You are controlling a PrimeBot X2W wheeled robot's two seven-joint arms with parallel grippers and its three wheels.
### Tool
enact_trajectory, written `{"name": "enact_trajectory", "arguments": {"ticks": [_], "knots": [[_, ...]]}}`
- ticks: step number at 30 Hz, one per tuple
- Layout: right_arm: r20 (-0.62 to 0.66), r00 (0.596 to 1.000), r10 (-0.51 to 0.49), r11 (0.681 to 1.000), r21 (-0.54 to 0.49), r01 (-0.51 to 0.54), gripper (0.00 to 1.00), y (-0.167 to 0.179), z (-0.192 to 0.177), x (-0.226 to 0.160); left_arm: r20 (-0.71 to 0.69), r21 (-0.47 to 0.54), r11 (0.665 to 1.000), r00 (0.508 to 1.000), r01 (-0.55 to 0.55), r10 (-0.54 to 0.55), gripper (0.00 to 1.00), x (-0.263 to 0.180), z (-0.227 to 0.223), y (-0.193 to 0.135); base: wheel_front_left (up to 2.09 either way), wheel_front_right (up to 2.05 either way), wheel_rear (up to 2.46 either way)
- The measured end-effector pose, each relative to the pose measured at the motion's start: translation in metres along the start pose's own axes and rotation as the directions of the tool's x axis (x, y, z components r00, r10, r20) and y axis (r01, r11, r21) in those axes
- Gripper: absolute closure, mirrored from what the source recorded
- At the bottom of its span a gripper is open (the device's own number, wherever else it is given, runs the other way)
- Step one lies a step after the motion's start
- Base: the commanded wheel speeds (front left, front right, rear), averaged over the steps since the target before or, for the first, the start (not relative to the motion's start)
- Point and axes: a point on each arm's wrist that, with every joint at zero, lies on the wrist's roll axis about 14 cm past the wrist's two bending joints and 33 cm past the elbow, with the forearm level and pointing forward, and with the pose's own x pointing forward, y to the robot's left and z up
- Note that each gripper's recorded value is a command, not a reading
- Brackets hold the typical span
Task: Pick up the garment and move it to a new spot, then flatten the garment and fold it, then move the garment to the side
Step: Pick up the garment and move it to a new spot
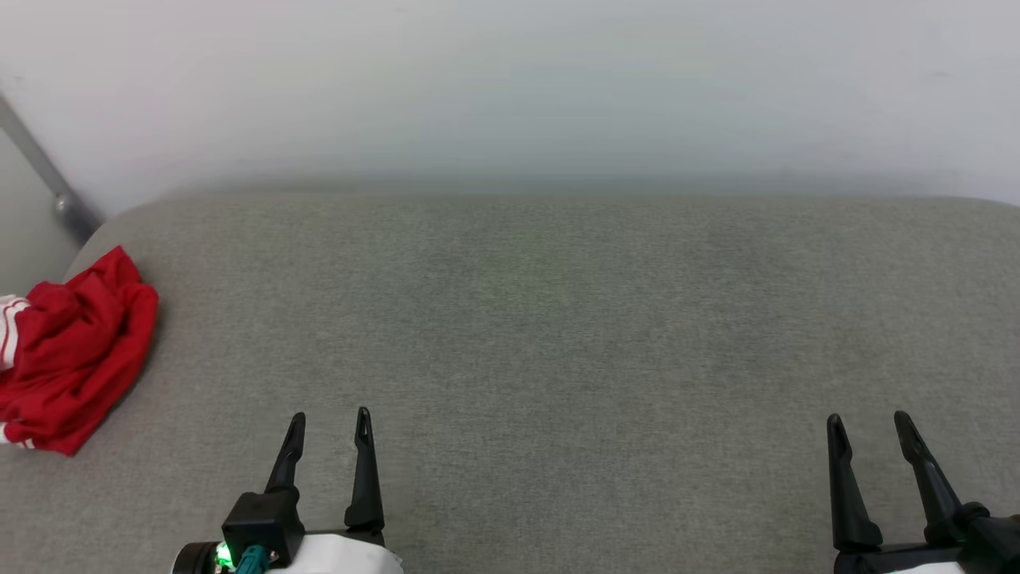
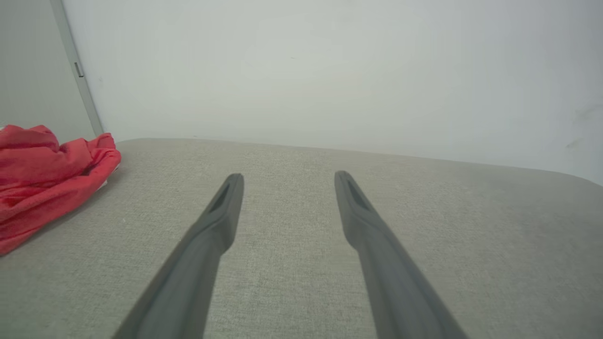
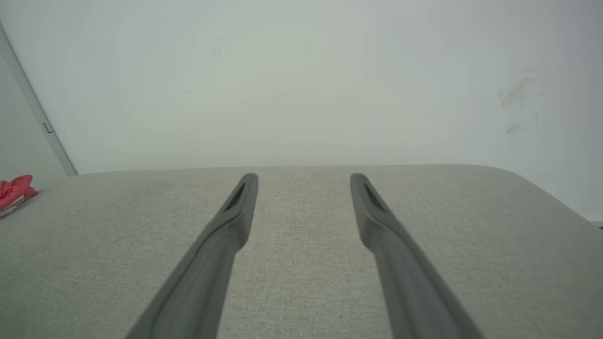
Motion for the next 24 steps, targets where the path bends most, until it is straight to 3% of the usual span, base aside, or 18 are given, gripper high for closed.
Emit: {"name": "enact_trajectory", "arguments": {"ticks": [13,24], "knots": [[-0.015,0.991,0.133,0.991,0.022,-0.132,0.00,0.040,-0.008,0.021,0.020,0.029,0.985,0.985,-0.171,0.170,0.00,-0.023,0.008,0.051,0.00,0.00,0.00],[-0.030,0.955,0.296,0.955,0.047,-0.294,0.00,0.093,-0.018,0.042,0.041,0.043,0.928,0.929,-0.369,0.367,0.00,-0.061,0.017,0.106,0.00,0.00,0.00]]}}
